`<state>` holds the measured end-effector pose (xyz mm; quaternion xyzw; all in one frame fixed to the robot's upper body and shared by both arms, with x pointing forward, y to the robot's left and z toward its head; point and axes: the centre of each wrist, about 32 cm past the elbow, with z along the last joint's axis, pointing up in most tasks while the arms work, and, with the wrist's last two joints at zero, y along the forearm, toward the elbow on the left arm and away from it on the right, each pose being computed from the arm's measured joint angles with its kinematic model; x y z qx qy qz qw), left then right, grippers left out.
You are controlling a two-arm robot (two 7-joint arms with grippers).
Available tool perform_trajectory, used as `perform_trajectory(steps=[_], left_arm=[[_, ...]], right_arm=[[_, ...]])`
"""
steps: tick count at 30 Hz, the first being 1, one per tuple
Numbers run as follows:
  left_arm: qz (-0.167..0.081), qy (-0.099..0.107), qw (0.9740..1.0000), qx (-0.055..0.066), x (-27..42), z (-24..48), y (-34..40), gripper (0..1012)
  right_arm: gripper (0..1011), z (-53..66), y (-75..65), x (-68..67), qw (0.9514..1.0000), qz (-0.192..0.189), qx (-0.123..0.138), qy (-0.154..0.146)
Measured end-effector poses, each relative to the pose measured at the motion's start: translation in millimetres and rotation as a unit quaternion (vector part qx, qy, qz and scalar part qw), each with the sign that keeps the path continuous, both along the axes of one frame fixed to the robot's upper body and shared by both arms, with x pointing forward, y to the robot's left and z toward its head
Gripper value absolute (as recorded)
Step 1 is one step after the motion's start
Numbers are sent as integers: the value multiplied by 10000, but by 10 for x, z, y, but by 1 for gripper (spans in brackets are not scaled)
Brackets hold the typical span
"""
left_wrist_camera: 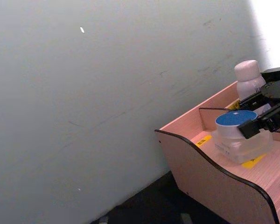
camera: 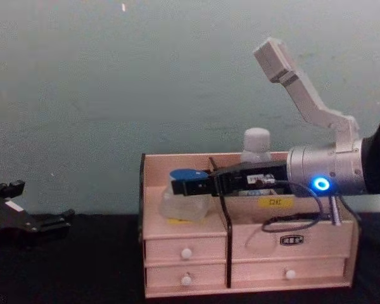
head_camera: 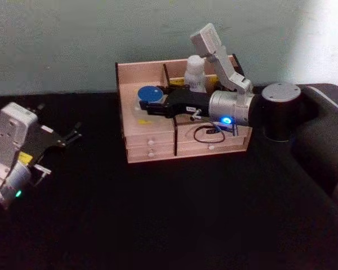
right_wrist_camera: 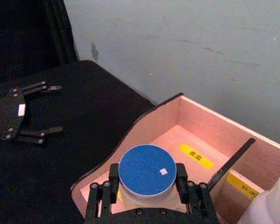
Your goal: Pick up the facial cleanser and watermelon frost from the table and place them into the tiered storage box.
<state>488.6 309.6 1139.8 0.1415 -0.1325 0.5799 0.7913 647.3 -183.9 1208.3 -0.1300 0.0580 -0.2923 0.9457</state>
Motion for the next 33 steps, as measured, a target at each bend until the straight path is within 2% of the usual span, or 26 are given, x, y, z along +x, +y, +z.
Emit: perform_trajectory(steps=[18, 23, 28, 33], left_arm=[[0, 0, 10000, 0, 0, 0, 0, 1001], [0, 0, 10000, 0, 0, 0, 0, 1001], [1, 0, 10000, 0, 0, 0, 0, 1001], [1, 0, 10000, 0, 0, 0, 0, 1001]], right_arm=[[730, -3, 0, -2, 10000, 5, -7, 1], [826, -4, -2, -3, 10000, 8, -14, 6], [984, -4, -3, -3, 10000, 9, -16, 6], [1003, -3, -2, -3, 10000, 10, -15, 6]])
